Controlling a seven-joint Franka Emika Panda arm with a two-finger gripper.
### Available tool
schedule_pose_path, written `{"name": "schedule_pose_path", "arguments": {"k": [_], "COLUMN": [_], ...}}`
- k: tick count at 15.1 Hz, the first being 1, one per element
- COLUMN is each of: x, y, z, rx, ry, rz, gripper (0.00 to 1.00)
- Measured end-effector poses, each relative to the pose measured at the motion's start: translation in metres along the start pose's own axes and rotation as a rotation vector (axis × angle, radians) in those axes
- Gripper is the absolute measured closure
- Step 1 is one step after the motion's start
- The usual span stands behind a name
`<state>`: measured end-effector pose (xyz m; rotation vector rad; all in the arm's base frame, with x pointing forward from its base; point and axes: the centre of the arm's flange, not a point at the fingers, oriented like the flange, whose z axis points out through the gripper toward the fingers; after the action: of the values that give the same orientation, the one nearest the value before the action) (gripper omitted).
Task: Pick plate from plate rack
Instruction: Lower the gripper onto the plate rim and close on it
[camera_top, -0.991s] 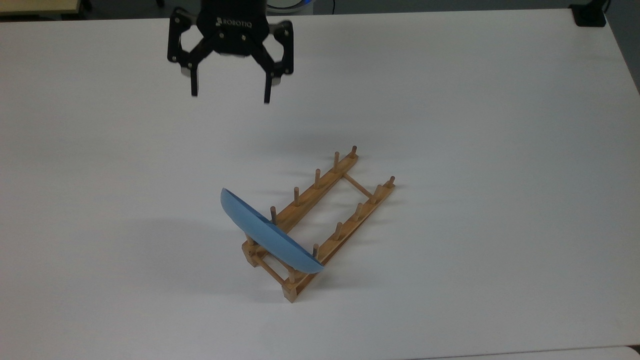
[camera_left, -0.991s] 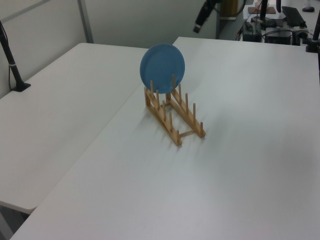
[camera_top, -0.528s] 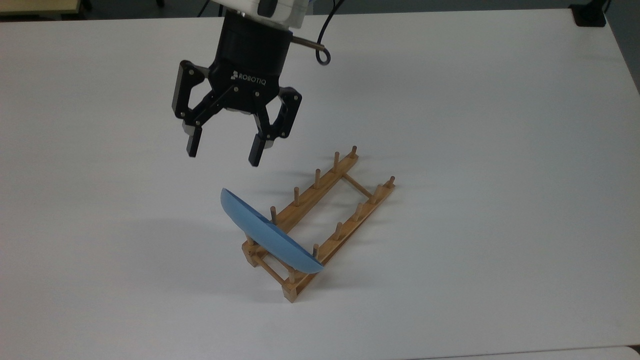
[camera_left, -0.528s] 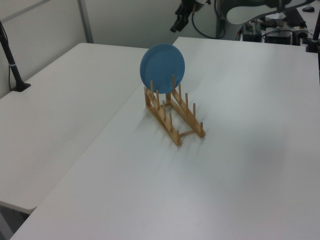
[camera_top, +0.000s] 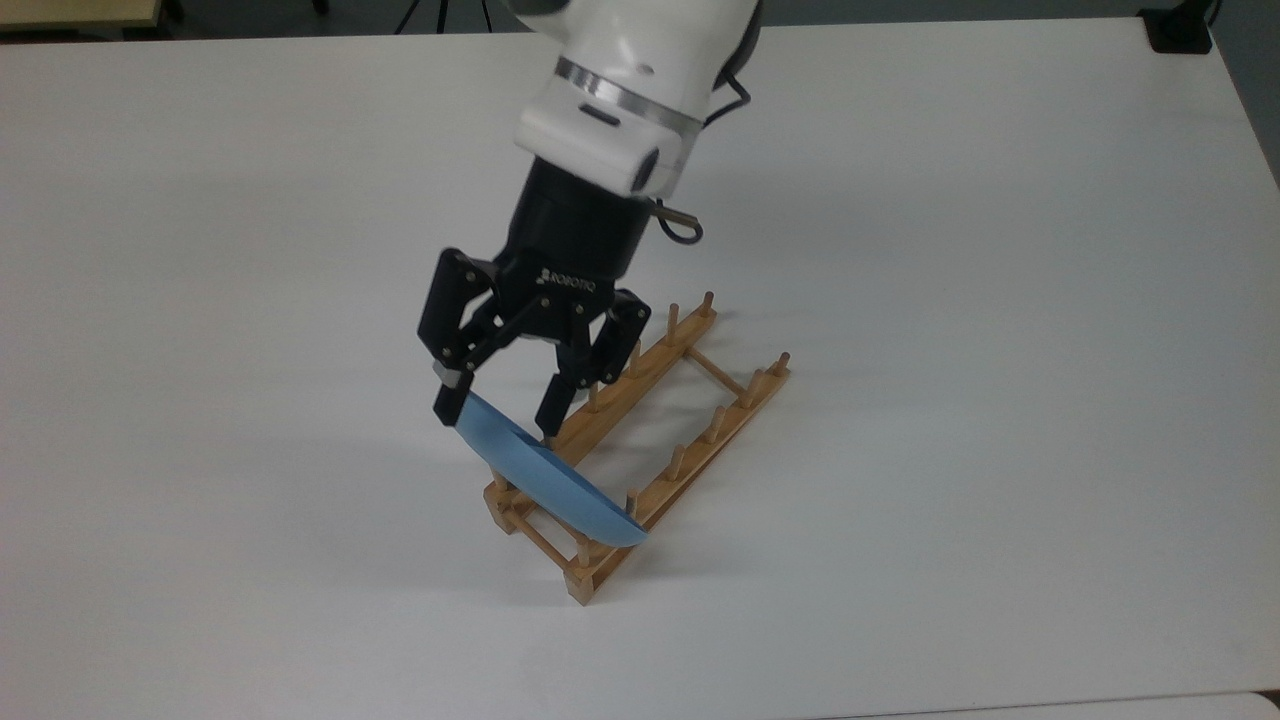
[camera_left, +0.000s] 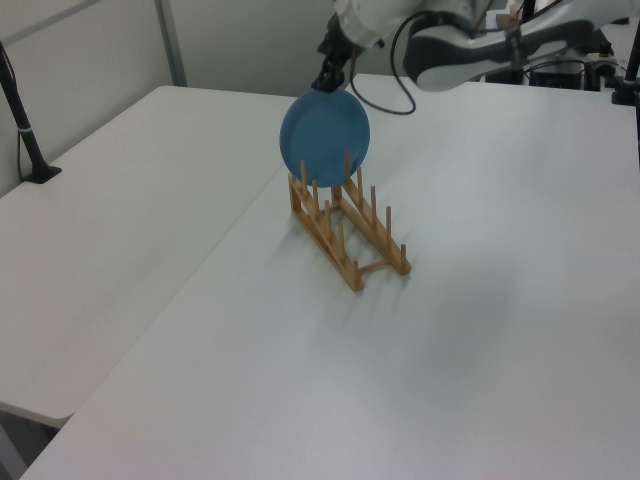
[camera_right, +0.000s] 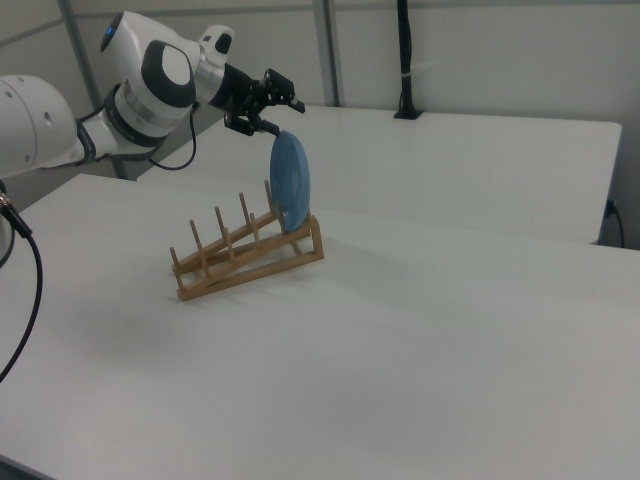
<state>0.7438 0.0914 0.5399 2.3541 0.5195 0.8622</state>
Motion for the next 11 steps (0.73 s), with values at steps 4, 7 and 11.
{"name": "schedule_pose_path", "arguments": {"k": [4,7,11], "x": [0.003,0.002,-0.003], "y": [-0.009,-0.012,-0.022], "z": [0.005,0.009,0.022], "rx": [-0.001,-0.021,-0.065], "ry": [0.001,-0.003,-0.020], "rz": [-0.011,-0.041,-0.119], "gripper": [0.25,0.33,0.36]}}
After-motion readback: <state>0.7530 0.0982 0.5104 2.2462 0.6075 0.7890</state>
